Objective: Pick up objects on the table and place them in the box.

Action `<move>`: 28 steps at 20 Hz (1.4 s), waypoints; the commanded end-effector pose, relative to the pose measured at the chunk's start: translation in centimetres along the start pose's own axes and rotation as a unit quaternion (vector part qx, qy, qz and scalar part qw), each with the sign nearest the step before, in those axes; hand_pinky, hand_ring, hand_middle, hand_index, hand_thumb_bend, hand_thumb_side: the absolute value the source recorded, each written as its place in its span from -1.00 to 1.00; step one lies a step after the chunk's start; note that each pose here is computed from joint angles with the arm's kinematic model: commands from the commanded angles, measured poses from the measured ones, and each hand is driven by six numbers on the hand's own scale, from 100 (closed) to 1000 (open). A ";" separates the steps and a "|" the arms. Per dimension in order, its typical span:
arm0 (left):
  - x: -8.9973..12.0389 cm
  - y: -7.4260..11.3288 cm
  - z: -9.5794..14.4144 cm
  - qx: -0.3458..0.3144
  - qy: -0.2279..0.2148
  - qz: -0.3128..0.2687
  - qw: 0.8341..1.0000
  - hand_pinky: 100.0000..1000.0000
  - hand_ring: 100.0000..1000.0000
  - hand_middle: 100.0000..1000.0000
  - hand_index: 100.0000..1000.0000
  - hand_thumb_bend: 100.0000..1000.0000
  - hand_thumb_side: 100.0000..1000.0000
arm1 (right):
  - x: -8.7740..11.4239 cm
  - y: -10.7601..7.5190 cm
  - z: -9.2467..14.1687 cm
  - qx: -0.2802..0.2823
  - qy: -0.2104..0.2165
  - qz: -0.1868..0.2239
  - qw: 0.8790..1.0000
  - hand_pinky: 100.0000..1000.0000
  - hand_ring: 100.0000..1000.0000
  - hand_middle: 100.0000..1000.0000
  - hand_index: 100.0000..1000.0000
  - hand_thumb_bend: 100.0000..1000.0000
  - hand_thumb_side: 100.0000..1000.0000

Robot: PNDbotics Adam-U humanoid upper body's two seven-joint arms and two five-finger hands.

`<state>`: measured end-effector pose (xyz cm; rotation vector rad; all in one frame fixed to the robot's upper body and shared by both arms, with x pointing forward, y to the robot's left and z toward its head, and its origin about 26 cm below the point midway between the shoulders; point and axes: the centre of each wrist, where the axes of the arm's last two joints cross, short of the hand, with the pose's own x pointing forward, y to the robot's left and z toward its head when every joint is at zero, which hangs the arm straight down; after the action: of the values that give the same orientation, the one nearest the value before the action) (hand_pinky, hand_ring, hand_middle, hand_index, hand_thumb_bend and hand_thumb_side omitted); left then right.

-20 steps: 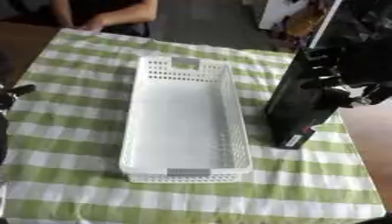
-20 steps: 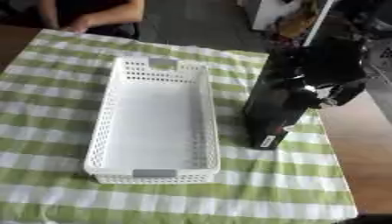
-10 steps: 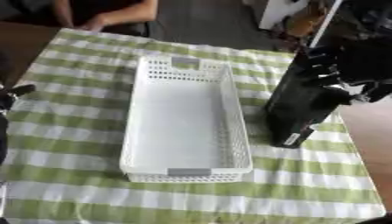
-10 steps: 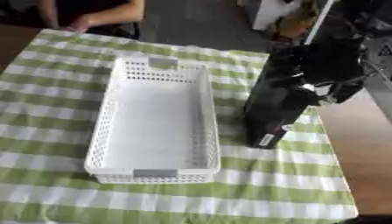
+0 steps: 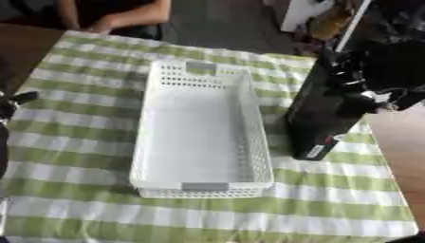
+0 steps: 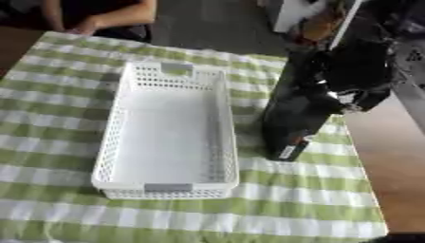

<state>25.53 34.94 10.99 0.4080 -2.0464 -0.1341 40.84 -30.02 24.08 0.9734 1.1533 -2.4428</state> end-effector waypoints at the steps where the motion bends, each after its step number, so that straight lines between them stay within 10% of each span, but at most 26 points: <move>1: 0.5 0.3 -0.4 -0.005 -0.011 -0.005 1.000 0.51 1.00 1.00 0.76 -0.83 1.00 | -0.5 -1.0 0.4 -0.037 0.001 0.011 0.999 0.29 0.41 0.36 0.21 -1.00 -0.54; 28: 0.4 0.2 -0.4 -0.004 -0.009 -0.002 1.000 0.50 1.00 1.00 0.76 -0.83 1.00 | -2.2 -2.7 3.4 -0.110 0.079 0.048 0.990 0.34 0.48 0.31 -0.05 -1.00 -0.42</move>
<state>25.56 34.98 10.85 0.4035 -2.0419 -0.1294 40.00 -30.03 26.82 1.0709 1.3884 -2.1711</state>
